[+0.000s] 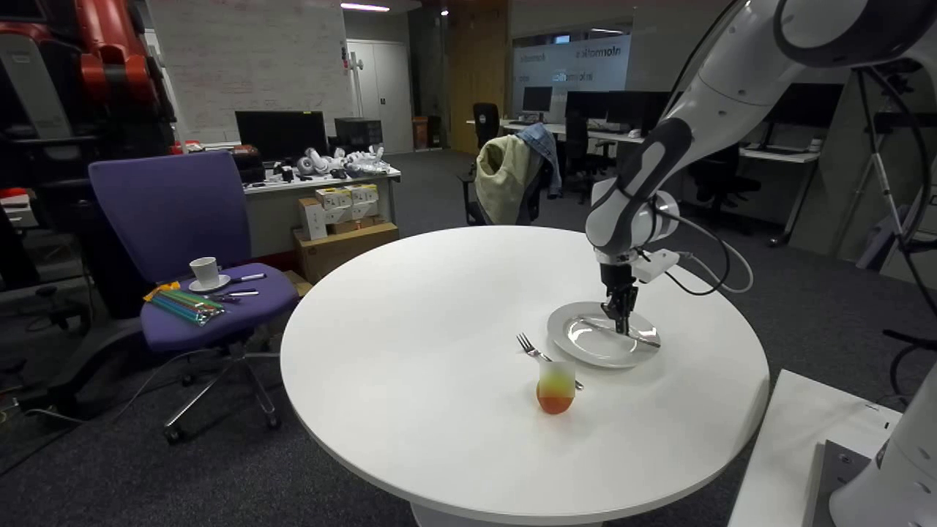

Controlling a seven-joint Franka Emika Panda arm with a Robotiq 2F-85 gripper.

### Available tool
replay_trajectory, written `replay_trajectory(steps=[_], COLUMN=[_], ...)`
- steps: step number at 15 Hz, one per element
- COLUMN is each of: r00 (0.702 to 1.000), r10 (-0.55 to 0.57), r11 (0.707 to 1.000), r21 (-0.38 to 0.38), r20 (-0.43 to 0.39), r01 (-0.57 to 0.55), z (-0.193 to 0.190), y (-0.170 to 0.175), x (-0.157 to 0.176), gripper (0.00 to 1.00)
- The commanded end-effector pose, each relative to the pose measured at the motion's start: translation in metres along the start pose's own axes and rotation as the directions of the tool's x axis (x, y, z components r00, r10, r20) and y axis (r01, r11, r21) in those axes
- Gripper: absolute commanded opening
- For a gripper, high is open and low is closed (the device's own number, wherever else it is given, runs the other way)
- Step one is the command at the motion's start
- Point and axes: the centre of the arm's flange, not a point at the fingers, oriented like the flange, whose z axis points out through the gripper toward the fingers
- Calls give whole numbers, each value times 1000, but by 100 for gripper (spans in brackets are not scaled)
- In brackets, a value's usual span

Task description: Pick up the silver knife and put it on the white plate

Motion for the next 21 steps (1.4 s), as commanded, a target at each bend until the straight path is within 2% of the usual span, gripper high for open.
replay_trajectory(steps=[1,14,21], r00=[1000,998,998], r10=[22,61,24], r11=[999,995,994], r21=[-38,-82,-105], r20=[-3,-33,-51], r01=[-22,-64,-30], z=[-6,-9,-10], y=[3,11,7], x=[-4,-2,3], gripper=[2,2,2])
